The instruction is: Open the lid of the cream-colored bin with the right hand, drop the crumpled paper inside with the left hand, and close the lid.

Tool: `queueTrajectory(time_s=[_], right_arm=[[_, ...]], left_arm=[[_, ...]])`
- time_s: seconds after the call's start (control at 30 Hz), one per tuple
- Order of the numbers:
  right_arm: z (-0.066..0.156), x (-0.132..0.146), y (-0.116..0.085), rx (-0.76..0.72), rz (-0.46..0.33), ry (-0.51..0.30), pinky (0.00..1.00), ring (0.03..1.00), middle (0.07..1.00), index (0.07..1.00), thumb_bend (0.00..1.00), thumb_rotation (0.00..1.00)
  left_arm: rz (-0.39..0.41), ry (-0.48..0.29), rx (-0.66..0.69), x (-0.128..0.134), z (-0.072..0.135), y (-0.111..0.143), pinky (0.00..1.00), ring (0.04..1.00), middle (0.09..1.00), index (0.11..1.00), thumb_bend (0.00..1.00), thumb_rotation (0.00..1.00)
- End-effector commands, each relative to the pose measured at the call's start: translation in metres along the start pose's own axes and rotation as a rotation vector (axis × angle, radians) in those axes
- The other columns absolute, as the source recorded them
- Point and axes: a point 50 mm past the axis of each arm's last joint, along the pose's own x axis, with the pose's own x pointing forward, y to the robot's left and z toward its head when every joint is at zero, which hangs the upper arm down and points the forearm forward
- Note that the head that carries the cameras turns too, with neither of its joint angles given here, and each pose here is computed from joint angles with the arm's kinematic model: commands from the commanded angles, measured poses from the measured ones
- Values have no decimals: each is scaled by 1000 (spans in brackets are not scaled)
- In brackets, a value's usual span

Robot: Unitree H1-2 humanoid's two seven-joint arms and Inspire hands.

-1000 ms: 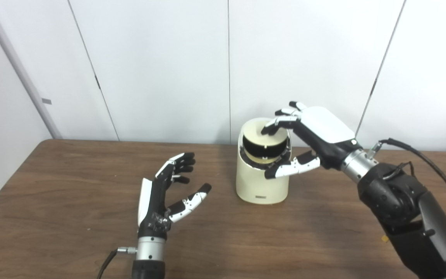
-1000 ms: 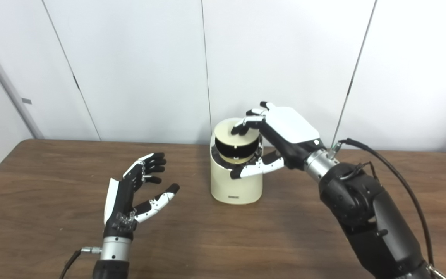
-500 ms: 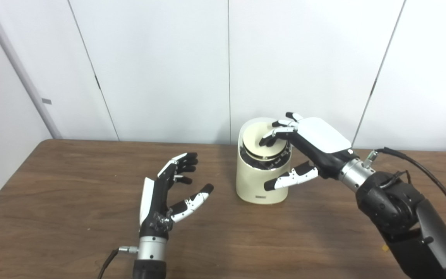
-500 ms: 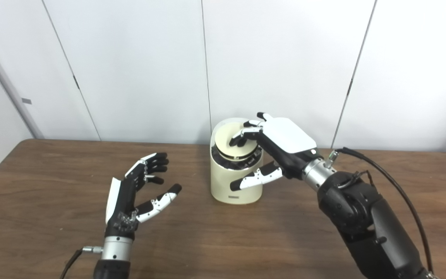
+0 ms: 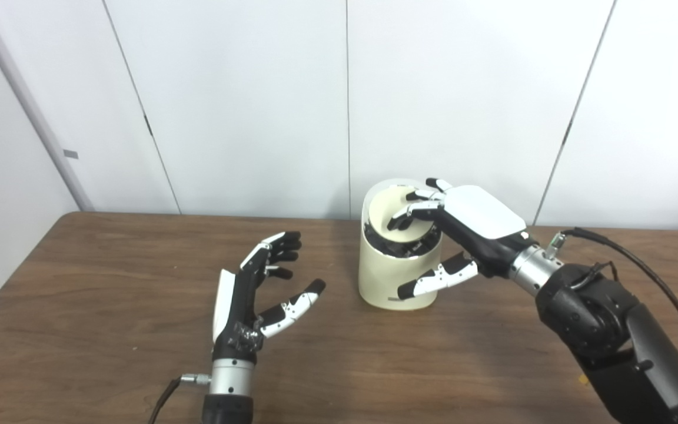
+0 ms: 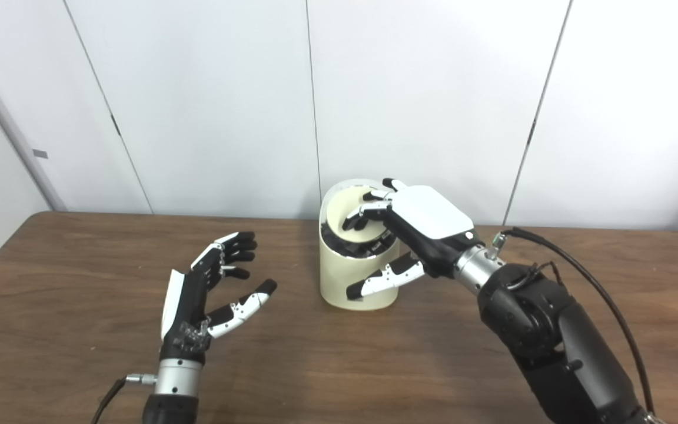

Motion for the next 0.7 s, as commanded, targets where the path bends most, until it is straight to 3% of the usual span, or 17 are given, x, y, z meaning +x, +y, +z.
queueTrajectory(time_s=[0.0,0.3,0.67], right_arm=[[3,5,-11,-47,-2,-46,995,889,699,707,754,535],[-1,2,-7,-58,8,-45,977,875,691,696,751,544],[-5,-7,5,-53,55,16,997,880,693,700,753,569]], left_arm=[[17,-71,-5,11,17,1,586,704,739,760,641,123],[16,-71,1,10,17,2,594,705,740,760,642,139],[17,-71,7,10,19,6,598,706,739,762,640,149]])
